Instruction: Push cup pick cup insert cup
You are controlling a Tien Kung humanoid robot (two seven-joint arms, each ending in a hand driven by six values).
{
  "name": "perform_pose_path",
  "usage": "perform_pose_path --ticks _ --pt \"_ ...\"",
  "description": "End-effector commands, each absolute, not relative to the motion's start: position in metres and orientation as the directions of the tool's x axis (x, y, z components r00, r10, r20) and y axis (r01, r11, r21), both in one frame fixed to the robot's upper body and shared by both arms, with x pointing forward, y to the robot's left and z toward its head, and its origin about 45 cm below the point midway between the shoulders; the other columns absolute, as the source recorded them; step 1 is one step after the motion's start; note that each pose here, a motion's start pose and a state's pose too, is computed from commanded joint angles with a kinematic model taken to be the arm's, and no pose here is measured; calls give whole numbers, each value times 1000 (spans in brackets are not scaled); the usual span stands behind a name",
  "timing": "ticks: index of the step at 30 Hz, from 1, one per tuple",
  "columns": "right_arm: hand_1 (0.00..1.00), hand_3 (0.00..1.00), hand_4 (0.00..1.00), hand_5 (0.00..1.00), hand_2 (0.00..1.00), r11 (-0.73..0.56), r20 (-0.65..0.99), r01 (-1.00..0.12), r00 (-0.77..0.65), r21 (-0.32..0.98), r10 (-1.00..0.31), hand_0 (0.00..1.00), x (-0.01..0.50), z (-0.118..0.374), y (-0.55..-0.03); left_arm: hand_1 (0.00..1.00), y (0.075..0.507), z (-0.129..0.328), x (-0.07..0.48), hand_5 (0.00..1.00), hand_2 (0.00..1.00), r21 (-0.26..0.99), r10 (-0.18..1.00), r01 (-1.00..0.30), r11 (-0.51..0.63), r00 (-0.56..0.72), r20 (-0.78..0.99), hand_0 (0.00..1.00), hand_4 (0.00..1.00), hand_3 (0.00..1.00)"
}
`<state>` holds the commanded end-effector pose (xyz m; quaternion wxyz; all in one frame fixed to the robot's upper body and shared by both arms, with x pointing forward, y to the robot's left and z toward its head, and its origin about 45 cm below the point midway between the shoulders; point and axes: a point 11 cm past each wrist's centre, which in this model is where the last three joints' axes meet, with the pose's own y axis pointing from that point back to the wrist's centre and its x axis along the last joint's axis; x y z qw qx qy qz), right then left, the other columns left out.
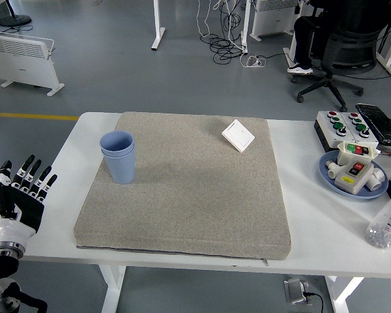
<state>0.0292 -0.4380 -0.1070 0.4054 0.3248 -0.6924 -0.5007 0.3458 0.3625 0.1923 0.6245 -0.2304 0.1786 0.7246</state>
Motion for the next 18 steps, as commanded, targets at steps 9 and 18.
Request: perform_pose_path --ticks 9,18 --pt "636 560 77 508 669 288 238 -42 -456 957 -857 757 28 -107 -439 881 358 183 346 998 954 -4 818 -991 -135 -109 -565 860 617 863" --pt "636 560 74 509 668 289 235 -50 -461 956 -856 756 32 -106 -440 897 347 171 351 998 987 42 822 -996 -75 -86 -562 889 598 934"
